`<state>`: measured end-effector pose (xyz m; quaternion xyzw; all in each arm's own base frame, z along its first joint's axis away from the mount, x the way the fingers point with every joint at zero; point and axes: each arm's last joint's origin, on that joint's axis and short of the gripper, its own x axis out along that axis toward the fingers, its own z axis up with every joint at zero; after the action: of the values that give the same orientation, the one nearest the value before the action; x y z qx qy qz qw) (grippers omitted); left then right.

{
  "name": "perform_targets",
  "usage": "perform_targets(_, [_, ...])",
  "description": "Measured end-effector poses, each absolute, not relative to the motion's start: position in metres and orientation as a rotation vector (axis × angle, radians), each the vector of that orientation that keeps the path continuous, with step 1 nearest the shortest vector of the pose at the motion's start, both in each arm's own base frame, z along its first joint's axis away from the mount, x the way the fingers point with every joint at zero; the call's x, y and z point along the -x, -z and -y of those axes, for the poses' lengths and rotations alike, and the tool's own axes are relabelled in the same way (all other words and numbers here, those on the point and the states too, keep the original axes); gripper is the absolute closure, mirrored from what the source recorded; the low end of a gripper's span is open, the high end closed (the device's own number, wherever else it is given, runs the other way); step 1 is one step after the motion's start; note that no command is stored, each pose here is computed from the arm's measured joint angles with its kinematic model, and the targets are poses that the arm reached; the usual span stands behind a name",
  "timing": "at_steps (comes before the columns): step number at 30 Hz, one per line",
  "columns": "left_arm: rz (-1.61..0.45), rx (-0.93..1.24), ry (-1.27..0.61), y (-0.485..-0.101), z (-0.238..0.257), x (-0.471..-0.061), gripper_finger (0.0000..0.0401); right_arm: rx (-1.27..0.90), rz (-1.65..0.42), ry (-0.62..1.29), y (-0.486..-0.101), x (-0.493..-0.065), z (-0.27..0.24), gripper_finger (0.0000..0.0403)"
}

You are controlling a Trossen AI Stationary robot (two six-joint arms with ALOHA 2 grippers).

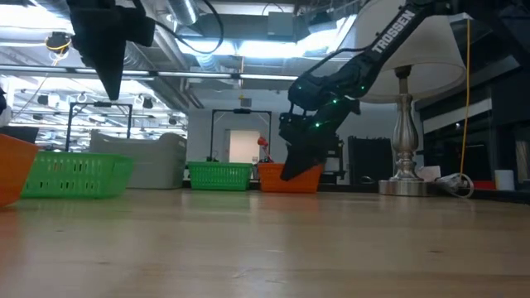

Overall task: Stack baskets by color
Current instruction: Adjust the green bin

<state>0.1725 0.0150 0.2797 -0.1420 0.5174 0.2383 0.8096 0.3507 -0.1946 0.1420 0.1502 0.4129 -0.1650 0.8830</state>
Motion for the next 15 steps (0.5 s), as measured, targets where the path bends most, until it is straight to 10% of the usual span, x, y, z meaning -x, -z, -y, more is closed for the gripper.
perform_targets(15, [-1.214,0.428,-0.467,-0.273,-0.011,-0.165,0.0401,-0.225,-0.853,0.166,-0.205,-0.355,0.118,0.0319])
